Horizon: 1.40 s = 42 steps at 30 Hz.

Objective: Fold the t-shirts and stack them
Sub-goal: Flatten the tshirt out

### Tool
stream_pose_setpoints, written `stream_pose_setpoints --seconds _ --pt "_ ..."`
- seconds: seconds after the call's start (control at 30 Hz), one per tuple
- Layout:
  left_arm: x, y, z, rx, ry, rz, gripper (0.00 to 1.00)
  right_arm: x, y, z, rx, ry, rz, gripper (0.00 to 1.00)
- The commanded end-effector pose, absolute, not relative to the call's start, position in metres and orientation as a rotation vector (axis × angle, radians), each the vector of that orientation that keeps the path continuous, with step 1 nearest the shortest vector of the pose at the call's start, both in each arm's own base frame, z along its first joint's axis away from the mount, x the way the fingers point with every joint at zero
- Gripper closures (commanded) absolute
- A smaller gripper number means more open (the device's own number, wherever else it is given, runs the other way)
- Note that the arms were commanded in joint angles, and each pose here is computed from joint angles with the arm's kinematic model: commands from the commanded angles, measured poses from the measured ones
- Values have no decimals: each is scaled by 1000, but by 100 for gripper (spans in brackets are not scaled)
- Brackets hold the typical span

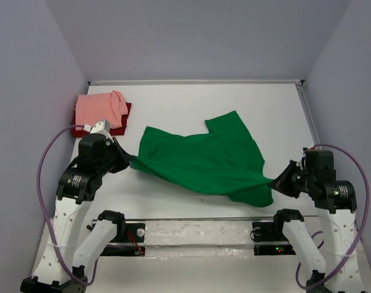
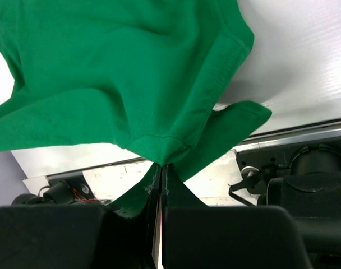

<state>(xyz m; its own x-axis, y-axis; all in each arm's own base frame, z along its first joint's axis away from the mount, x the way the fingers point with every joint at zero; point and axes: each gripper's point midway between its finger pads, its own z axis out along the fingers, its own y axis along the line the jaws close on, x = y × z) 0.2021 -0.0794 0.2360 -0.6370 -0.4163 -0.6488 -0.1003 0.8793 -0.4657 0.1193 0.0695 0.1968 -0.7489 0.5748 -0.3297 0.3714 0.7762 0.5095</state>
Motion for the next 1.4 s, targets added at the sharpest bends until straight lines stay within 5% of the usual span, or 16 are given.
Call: stream_pose_setpoints --seconds 0.0,0.13,0.2,0.3,0.47,0.57,0.7,0.73,1.0,1.37 --pt "195 -80 229 -388 2262 -503 100 102 69 192 729 2536 559 98" --pt "189 -70 242 -449 2218 -473 79 101 59 209 724 2475 493 62" --pt "185 -58 246 -496 2194 -412 55 100 54 212 721 2492 452 48" --pt "177 -45 254 -539 2170 -351 27 103 54 223 703 2473 459 40" --pt "166 -30 266 -623 2112 -303 2 117 54 230 651 2444 461 39" --pt "183 -34 270 -572 2094 -308 3 145 58 237 590 2426 494 45" --pt "225 -71 239 -409 2226 -405 26 197 81 226 537 2439 661 98" --pt "236 -79 222 -402 2290 -421 31 211 80 226 530 2427 656 100" --pt "318 -130 195 -236 2352 -493 100 341 99 187 320 2568 536 100" --pt "391 -167 138 -132 2530 -483 98 420 141 146 138 2727 547 100"
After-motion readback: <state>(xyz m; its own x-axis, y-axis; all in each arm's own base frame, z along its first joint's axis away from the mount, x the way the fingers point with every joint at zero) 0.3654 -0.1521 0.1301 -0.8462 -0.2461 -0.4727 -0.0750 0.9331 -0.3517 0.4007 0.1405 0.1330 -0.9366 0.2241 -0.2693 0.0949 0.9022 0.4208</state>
